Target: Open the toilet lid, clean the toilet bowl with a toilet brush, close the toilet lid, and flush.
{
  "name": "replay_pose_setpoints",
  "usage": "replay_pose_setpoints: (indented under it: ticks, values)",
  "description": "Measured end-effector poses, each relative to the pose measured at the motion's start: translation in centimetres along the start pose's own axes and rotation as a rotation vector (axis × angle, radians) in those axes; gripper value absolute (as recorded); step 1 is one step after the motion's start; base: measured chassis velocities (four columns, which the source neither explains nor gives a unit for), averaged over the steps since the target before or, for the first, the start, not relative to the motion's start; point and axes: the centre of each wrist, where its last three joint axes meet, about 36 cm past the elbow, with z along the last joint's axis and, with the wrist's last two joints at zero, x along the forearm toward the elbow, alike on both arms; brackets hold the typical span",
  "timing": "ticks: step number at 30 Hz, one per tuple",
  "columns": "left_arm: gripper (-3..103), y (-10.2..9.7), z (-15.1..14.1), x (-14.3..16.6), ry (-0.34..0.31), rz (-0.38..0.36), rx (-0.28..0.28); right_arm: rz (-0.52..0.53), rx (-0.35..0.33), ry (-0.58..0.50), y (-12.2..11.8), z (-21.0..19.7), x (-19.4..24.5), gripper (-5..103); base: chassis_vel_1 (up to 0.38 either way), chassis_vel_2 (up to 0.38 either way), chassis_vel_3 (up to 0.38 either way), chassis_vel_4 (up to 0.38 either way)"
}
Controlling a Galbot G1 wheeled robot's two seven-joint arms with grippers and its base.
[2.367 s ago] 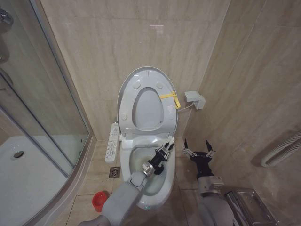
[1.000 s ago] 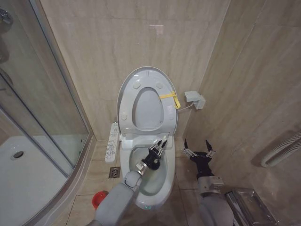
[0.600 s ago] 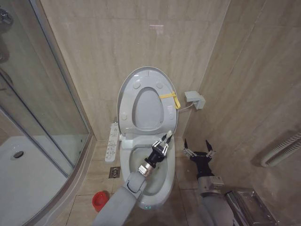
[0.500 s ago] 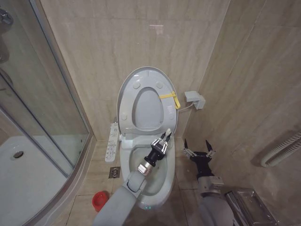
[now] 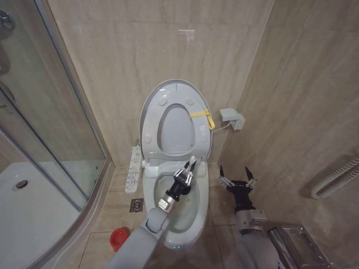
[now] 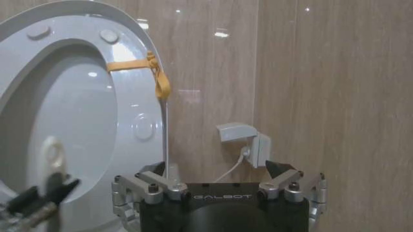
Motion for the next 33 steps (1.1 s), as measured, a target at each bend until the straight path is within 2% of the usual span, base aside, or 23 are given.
replay_pose_setpoints:
  ticks: [4, 5, 14, 19, 22, 26, 33]
  values:
    - [19, 0.1, -3.4, 0.8, -0.027, -0.085, -0.003, 0.000, 0.000, 0.000, 0.0, 0.0, 0.0, 100, 0.000, 0.000, 0.000, 0.000]
    - [19, 0.1, -3.4, 0.8, -0.027, -0.085, -0.003, 0.000, 0.000, 0.000, 0.0, 0.0, 0.0, 100, 0.000, 0.000, 0.000, 0.000]
    - [19, -1.3, -9.3, 5.9, -0.038, -0.195, -0.049, 0.000, 0.000, 0.000, 0.0, 0.0, 0.0, 100, 0.000, 0.000, 0.000, 0.000]
    - [19, -1.9, -11.3, 7.7, -0.037, -0.224, -0.083, 0.000, 0.000, 0.000, 0.0, 0.0, 0.0, 100, 0.000, 0.000, 0.000, 0.000]
    - [19, -2.7, -14.0, 8.7, -0.063, -0.254, -0.112, 0.000, 0.000, 0.000, 0.0, 0.0, 0.0, 100, 0.000, 0.000, 0.000, 0.000]
    - [19, -3.4, -16.0, 10.0, -0.066, -0.259, -0.136, 0.000, 0.000, 0.000, 0.0, 0.0, 0.0, 100, 0.000, 0.000, 0.000, 0.000]
    - [19, -2.2, -17.9, 11.8, -0.040, -0.308, -0.199, 0.000, 0.000, 0.000, 0.0, 0.0, 0.0, 100, 0.000, 0.000, 0.000, 0.000]
